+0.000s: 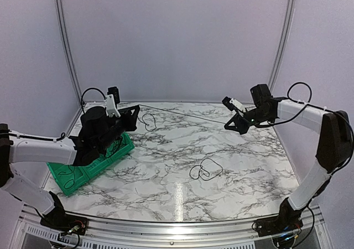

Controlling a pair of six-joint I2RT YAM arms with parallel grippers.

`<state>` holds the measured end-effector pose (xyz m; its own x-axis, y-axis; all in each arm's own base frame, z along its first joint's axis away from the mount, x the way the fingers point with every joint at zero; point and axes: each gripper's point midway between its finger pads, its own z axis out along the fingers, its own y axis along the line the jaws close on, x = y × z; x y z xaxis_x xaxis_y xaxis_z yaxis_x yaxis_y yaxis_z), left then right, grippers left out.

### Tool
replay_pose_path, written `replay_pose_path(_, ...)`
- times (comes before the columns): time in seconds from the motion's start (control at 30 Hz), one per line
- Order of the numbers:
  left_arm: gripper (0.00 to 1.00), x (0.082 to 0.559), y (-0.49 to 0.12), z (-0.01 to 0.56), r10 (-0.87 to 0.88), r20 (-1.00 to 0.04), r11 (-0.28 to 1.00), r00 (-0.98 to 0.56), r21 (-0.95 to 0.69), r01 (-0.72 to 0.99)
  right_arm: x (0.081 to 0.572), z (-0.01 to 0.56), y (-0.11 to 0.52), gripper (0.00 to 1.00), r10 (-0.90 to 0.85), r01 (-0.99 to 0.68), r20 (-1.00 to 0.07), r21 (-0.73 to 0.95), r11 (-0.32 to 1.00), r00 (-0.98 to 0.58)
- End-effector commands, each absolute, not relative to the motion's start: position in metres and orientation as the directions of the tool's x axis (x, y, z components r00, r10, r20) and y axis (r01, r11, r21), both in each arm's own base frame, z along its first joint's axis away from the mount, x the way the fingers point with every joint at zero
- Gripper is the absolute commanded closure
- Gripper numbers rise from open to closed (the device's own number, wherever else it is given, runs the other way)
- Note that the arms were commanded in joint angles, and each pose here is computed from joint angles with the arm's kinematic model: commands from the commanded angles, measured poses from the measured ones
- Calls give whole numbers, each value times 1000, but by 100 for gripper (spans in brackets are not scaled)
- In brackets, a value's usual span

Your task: Untangle the cables

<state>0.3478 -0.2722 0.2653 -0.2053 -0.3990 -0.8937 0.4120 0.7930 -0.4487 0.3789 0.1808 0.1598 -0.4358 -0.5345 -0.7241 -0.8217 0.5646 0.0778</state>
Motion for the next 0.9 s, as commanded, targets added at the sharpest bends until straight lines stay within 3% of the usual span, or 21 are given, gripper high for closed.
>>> replay_pose_path(0.0, 100, 354, -247, 282, -451, -884, 816, -127, -466, 343, 388, 154, 169, 85, -531, -783, -689, 86, 616, -493)
replay_pose_path(0.1, 100, 351, -256, 285, -440, -886, 797, -146, -461, 392, 383, 160, 171, 71, -532, -798, -703, 85, 597, -473)
replay_pose_path(0.23, 100, 346, -261, 291, -414, -893, 790, -176, -448, 419, 377, 165, 172, 64, -532, -808, -713, 83, 583, -457)
replay_pose_path(0.7, 100, 314, -178, 298, -223, -928, 954, -297, -271, 132, 359, 141, 177, 62, -520, -838, -748, 87, 538, -412)
replay_pose_path(0.87, 100, 289, -128, 308, -261, -923, 963, -283, -269, -14, 355, 138, 181, 62, -518, -848, -748, 110, 519, -415)
